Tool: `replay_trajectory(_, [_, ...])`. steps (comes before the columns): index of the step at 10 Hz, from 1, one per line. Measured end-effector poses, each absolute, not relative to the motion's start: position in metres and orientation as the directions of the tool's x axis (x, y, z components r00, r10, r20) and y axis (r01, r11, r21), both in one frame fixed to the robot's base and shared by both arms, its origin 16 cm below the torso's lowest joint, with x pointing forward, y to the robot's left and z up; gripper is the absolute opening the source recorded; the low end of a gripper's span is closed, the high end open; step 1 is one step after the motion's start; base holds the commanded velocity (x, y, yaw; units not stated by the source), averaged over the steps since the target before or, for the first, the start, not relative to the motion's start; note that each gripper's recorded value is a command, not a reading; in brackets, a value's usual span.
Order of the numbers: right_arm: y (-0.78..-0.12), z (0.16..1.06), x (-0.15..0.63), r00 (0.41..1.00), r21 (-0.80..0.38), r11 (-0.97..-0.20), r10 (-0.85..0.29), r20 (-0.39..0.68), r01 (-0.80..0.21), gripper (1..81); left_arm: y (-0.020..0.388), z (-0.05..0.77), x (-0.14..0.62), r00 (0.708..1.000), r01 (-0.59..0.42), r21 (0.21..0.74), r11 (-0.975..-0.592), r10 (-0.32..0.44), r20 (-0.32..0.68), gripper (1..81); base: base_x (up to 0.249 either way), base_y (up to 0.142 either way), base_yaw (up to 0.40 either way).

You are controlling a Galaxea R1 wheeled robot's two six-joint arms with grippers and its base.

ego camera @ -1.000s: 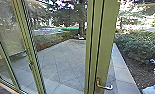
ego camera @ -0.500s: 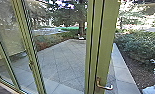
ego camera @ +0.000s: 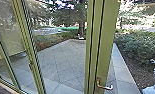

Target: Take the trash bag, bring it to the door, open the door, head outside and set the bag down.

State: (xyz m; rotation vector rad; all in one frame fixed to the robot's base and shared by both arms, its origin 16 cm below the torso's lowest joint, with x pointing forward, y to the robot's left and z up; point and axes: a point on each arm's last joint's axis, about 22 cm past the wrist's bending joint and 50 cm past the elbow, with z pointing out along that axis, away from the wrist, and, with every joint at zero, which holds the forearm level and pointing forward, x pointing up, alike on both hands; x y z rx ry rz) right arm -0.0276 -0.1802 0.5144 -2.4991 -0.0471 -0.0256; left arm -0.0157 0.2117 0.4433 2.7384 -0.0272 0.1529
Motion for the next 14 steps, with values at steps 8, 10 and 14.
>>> replay_trajectory(8, [-0.214, 0.687, -0.011, 0.999, -0.757, -0.654, -0.027, 0.042, 0.014, 81.1, 0.175, 0.455, -0.014, 0.994, -0.042, 0.457, -0.888, 0.011, 0.112, 1.0, 0.0, 0.0, 0.0])
replay_trajectory(10, [-0.226, 0.737, 0.01, 0.997, -0.775, -0.631, -0.034, 0.072, 0.034, 81.1, 0.175, 0.455, -0.014, 0.994, -0.041, 0.457, -0.888, 0.012, 0.112, 1.0, 0.0, 0.0, 0.0])
replay_trajectory(14, [-0.252, 0.83, 0.066, 0.985, -0.771, -0.627, -0.039, 0.17, 0.108, 81.1, 0.169, 0.455, -0.014, 0.994, -0.041, 0.463, -0.886, 0.013, 0.112, 1.0, 0.0, 0.0, 0.0])
